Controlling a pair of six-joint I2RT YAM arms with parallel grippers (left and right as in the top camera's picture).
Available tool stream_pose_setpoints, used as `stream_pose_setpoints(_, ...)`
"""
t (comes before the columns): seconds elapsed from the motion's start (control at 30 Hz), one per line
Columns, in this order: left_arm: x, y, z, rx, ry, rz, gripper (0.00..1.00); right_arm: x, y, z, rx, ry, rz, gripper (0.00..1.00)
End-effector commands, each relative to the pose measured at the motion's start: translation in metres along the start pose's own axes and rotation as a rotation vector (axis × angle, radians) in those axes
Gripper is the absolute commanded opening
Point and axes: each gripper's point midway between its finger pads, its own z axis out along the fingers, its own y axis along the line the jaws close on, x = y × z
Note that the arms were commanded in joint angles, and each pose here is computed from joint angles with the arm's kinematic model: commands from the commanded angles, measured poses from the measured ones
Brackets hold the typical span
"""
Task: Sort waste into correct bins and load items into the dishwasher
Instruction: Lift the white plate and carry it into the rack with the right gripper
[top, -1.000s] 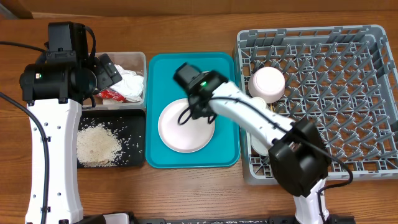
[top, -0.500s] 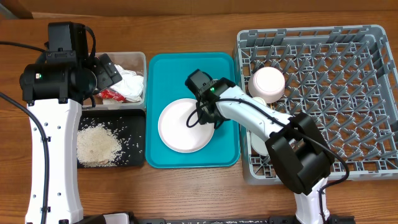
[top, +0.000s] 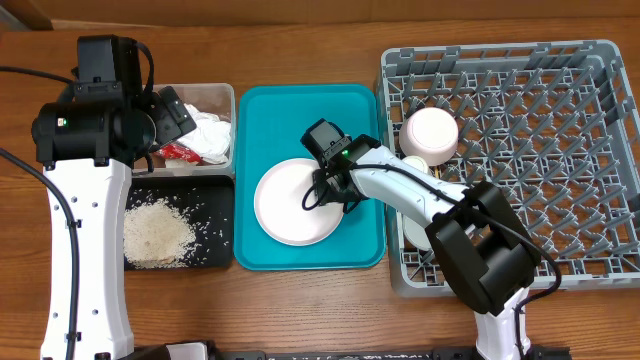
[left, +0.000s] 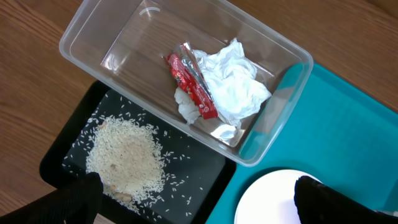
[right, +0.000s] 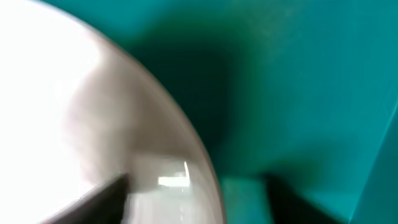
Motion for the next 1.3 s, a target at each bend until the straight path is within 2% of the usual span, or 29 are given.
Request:
stream_pose_setpoints(0.0, -0.001, -0.001, 0.0, 0.002, -0.001, -0.002, 1.0, 0.013, -0.004, 0.006, 0.005, 0.042, -0.003, 1.0)
stream_pose_setpoints(0.2, -0.001, -0.001, 0.0, 0.002, -0.001, -0.002, 1.0, 0.015, -0.005, 0.006, 0.009, 0.048, -0.004, 0.99)
stream_pose_setpoints(0.27, -0.001, -0.001, 0.0, 0.002, -0.001, -0.002, 1.0, 0.016, -0.005, 0.006, 0.011, 0.051, -0.004, 0.82)
stream_pose_setpoints(0.3, -0.001, -0.001, 0.0, 0.002, -0.001, -0.002, 1.0, 0.016, -0.005, 0.006, 0.012, 0.054, -0.004, 0.68)
stream_pose_setpoints(0.33, -0.001, -0.001, 0.0, 0.002, -0.001, -0.002, 1.0, 0.016, -0.006, 0.006, 0.013, 0.054, -0.004, 0.61)
stream_pose_setpoints(0.37, -0.001, -0.001, 0.0, 0.002, -0.001, -0.002, 1.0, 0.017, -0.006, 0.006, 0.013, 0.055, -0.004, 0.47)
stream_pose_setpoints(0.57, -0.001, -0.001, 0.0, 0.002, -0.001, -0.002, 1.0, 0.012, -0.004, 0.005, 0.007, 0.036, -0.007, 0.05)
stream_pose_setpoints(0.77, -0.001, -0.001, 0.0, 0.002, -0.001, -0.002, 1.0, -0.034, -0.004, -0.053, 0.041, -0.088, -0.013, 0.04)
stream_pose_setpoints(0.9, -0.001, -0.001, 0.0, 0.002, -0.001, -0.002, 1.0, -0.076, -0.027, -0.134, 0.189, -0.279, -0.048, 0.04)
stream_pose_setpoints(1.03, -0.001, -0.001, 0.0, 0.002, -0.001, -0.002, 1.0, -0.101, -0.076, -0.225, 0.478, -0.483, -0.038, 0.04)
stream_pose_setpoints(1.13, -0.001, -0.001, 0.0, 0.002, -0.001, -0.002, 1.0, -0.108, -0.123, -0.291, 0.801, -0.618, -0.036, 0.04)
stream_pose_setpoints(1.23, -0.001, -0.001, 0.0, 0.002, -0.001, -0.002, 1.0, -0.104, -0.165, -0.337, 1.124, -0.648, -0.026, 0.04)
stream_pose_setpoints(1.27, -0.001, -0.001, 0.0, 0.002, -0.001, -0.002, 1.0, -0.102, -0.176, -0.344, 1.182, -0.638, -0.019, 0.04)
